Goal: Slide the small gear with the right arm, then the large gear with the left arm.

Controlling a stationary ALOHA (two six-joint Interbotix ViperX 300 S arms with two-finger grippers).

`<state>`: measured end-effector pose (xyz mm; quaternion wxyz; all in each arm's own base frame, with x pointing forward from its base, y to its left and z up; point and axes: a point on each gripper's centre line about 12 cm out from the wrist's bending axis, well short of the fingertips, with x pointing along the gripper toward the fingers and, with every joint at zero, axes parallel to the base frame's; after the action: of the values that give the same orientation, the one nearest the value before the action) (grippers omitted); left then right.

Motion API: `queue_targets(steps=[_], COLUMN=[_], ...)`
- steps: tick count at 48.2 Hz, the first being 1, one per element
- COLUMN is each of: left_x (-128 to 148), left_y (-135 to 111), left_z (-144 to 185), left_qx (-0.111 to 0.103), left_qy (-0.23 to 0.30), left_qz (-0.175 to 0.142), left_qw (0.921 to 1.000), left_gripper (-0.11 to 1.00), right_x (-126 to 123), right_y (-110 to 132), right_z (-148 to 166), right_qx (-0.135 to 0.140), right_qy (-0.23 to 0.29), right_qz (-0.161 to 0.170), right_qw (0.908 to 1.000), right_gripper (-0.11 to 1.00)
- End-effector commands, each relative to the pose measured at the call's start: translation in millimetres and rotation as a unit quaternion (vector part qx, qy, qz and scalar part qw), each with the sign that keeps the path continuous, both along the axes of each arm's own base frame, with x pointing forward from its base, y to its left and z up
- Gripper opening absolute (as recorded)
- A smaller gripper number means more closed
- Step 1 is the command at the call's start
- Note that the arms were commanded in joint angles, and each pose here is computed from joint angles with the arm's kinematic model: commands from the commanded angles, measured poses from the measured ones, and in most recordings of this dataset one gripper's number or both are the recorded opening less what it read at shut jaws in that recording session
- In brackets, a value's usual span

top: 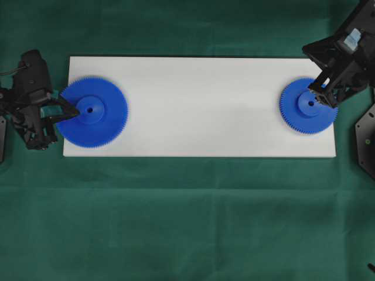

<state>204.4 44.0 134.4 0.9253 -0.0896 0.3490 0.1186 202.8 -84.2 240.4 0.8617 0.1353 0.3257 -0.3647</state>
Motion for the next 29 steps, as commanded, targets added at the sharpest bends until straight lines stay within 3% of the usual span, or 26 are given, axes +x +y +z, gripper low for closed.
queue_targets(steps=[1, 9, 29], left_x=[7.8, 9.7, 18.1], left_y=[2.6, 3.3, 7.7], left_z=[6.6, 7.5, -4.8], left_qx=[0.005, 0.012, 0.011], left_qy=[-0.025, -0.048, -0.030], left_qz=[0.003, 0.003, 0.007], left_qw=[0.9997, 0.9988, 0.9995], left_gripper=[0.00, 0.00, 0.00], right_x=[5.0, 7.3, 10.0], right_y=[-0.5, -0.8, -1.2], right_z=[9.0, 6.7, 3.8], right_qx=[-0.005, -0.003, -0.002], right_qy=[-0.011, -0.006, 0.001], right_qz=[0.004, 0.003, 0.002], right_qw=[0.9999, 1.0000, 1.0000], right_gripper=[0.50, 0.50, 0.50])
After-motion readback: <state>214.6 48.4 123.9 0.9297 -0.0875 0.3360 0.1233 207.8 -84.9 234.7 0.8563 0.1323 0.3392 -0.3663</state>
